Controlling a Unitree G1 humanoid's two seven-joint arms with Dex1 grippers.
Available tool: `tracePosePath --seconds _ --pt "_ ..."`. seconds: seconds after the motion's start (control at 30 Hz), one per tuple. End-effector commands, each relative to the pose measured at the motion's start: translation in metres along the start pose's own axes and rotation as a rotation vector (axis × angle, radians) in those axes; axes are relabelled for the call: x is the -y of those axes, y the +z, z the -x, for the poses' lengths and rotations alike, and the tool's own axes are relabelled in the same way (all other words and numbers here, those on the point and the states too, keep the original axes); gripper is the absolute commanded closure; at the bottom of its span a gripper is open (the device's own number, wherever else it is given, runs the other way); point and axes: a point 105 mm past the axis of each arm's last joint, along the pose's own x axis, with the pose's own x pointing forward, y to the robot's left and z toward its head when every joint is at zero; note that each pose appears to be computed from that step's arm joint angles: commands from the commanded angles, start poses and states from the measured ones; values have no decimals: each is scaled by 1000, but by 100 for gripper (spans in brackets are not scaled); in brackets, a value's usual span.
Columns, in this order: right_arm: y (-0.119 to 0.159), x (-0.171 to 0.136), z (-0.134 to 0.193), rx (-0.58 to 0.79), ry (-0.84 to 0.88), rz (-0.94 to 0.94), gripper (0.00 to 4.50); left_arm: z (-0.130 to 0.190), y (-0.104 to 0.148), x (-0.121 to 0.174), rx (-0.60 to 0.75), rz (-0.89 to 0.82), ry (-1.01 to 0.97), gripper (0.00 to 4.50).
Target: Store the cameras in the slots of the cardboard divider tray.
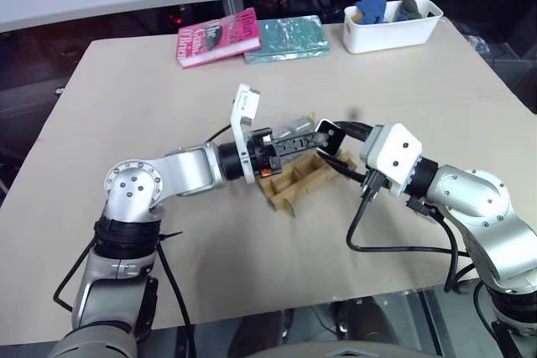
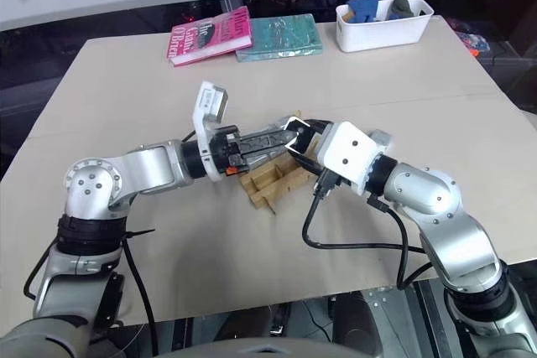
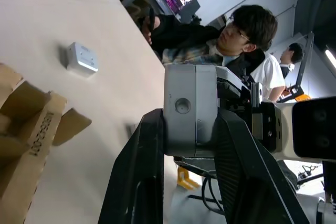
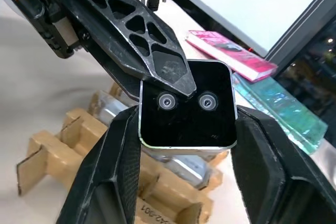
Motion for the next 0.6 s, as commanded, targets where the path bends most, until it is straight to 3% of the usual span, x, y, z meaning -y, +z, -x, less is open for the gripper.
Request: tracePosePath --seconds 0.03,0.07,0.2,0.4,0.6 --pt "18 5 5 55 -33 45 25 10 15 3 61 -72 -4 377" --pt "17 5 5 49 -40 45 7 11 17 2 70 -90 1 377" --pt "5 12 25 34 -139 -73 7 23 27 -9 65 -203 84 377" --pt "1 1 74 54 -64 -259 7 30 6 -25 -176 -483 177 377" --pt "1 -17 101 -11 -13 -281 7 28 -5 -34 -290 -596 186 377"
